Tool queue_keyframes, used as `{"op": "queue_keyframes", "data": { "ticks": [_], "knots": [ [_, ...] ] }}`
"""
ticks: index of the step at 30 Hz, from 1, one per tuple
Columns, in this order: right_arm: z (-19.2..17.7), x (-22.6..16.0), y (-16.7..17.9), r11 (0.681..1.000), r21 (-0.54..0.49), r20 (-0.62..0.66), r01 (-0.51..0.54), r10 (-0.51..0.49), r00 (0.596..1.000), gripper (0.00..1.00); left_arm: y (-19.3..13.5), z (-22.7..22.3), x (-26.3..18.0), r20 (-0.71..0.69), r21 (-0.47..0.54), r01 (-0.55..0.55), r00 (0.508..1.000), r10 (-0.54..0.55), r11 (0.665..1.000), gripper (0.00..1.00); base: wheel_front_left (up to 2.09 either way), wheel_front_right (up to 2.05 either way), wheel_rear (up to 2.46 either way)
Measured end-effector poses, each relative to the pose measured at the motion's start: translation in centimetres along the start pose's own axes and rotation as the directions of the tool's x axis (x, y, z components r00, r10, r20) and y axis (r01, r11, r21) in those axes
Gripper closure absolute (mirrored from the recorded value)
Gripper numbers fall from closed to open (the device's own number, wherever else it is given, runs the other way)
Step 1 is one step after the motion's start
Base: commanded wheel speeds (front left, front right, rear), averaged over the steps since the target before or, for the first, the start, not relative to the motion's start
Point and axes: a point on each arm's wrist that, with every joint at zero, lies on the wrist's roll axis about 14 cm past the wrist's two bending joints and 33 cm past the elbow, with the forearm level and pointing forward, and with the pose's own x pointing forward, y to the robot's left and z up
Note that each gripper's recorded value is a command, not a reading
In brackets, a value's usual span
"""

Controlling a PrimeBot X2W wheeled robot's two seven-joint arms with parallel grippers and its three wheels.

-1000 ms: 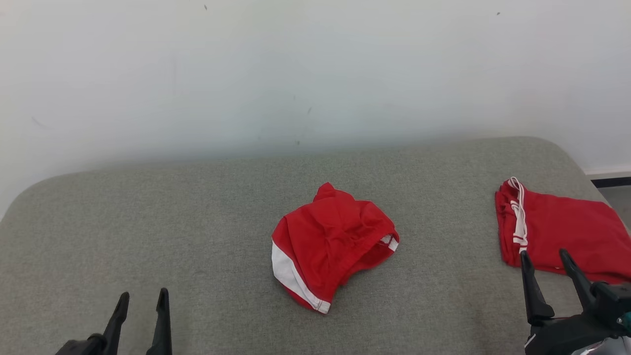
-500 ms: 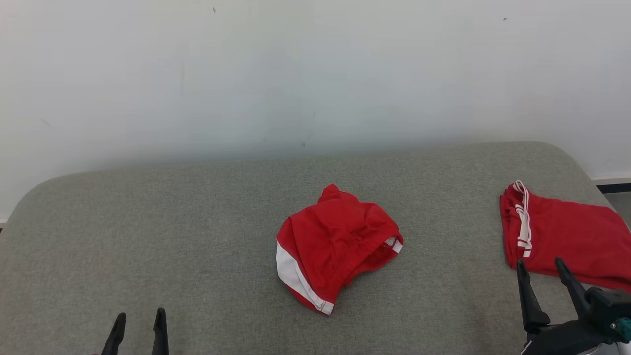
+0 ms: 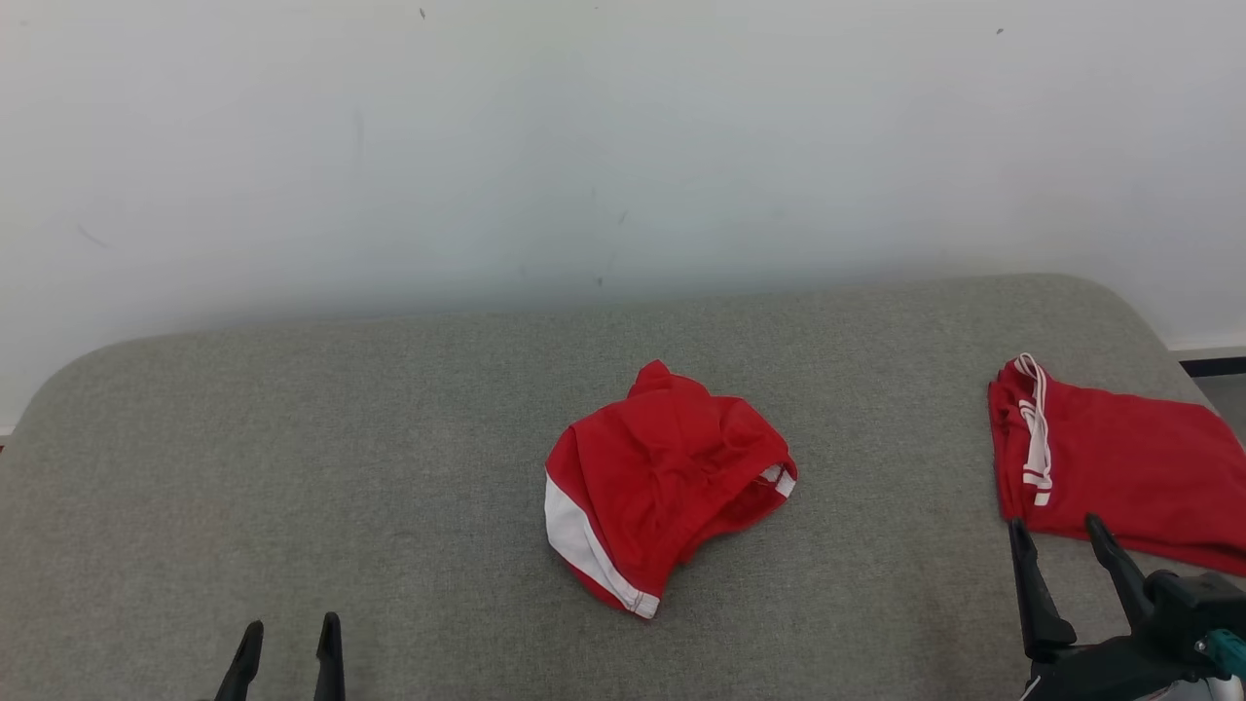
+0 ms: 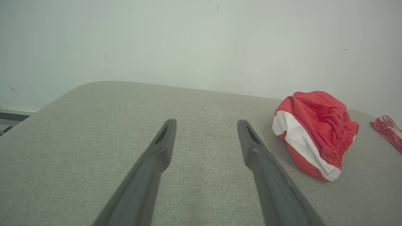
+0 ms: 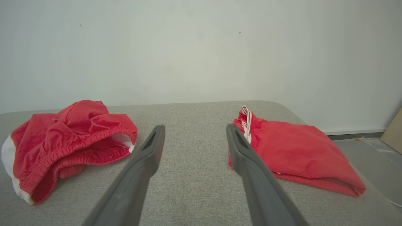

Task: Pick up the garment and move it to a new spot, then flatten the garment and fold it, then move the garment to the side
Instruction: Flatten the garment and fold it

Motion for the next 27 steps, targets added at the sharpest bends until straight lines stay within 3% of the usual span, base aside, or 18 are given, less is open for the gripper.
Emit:
{"op": "queue_keyframes", "data": {
  "ticks": [14, 19, 27],
  "knots": [
    [-0.3, 0.2, 0.3, 1.0, 0.004, -0.008, -0.005, 0.005, 1.0, 0.0, -1.1, -1.2, 0.0, -0.034, -0.01, 0.03, 0.999, -0.031, 0.999, 0.0, 0.0, 0.0, 0.0],
    [-0.4, 0.1, 0.4, 1.0, 0.007, -0.012, -0.007, 0.008, 1.0, 0.0, -5.1, -2.2, 1.0, -0.077, -0.037, 0.149, 0.985, -0.151, 0.988, 0.0, 0.0, 0.0, 0.0],
    [-0.5, -0.5, -0.7, 0.999, 0.014, -0.015, 0.035, -0.034, 0.999, 0.0, -14.4, -6.1, 2.5, -0.209, -0.1, 0.4, 0.887, -0.412, 0.911, 0.0, 0.0, 0.0, 0.0]
  ]
}}
